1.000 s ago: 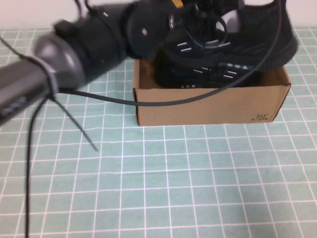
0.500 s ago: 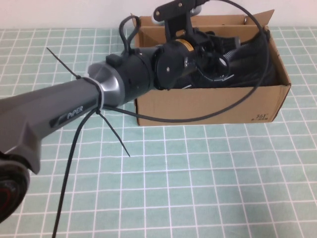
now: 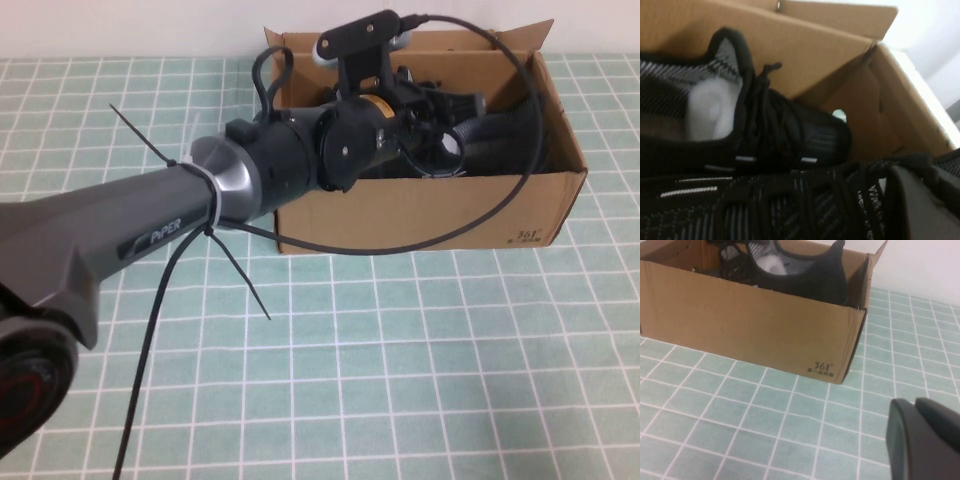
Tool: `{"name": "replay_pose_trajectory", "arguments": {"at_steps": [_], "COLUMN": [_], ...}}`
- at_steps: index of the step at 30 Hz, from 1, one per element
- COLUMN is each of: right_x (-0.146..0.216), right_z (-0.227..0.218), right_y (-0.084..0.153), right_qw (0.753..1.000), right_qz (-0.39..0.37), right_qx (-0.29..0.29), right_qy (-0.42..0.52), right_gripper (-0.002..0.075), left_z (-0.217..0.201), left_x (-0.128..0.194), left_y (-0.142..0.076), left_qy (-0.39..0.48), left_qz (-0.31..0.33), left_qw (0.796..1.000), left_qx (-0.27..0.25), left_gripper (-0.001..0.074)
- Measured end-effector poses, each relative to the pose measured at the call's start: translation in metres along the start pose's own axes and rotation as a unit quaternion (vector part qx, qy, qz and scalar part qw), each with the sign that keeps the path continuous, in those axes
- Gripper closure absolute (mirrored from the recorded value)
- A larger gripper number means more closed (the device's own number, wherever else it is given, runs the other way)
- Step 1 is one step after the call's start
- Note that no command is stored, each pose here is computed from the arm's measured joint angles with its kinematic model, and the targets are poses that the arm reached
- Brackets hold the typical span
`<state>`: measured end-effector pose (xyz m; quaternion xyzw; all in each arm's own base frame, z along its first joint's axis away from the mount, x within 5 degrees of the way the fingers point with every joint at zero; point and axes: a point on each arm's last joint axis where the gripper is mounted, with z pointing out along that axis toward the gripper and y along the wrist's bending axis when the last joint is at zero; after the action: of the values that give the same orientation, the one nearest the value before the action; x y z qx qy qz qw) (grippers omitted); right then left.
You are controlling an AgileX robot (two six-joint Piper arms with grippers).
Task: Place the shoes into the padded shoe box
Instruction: Place the shoe in the shoe box
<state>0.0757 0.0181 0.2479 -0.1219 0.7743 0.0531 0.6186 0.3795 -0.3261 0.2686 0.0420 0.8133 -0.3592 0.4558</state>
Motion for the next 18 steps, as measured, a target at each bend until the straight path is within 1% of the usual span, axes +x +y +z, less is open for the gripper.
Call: {"name": "replay_pose_trajectory", "arguments": {"at_steps": [8,12,14,18], "right_x": [0.0,0.0,0.0,0.0], "right_z": [0.0,0.0,0.0,0.0], "right_y": [0.0,0.0,0.0,0.0], "right_qw": [1.0,1.0,1.0,1.0], "right_qz": [0.004,0.006,0.006,0.007], "right_qx": [0.0,0.0,0.0,0.0], "right_qy": [0.0,0.0,0.0,0.0], "right_gripper": [0.0734,0.0734,0.0734,0.0734], "left_z": [0.01,0.011,0.008,0.003], "left_x": [0.014,0.015,0.011,0.004], "left_y": [0.009,0.011,0.011,0.017], "left_qy": [0.025,0.026,0.032,0.054], "left_qz": [0.0,-0.003,-0.007,-0.007], "left_qw": [1.0,1.0,0.999,0.998], "left_qx": [-0.013,-0.015,-0.016,-0.028], "left_gripper": [0.0729,0.0683,0.0659,0.0645]}}
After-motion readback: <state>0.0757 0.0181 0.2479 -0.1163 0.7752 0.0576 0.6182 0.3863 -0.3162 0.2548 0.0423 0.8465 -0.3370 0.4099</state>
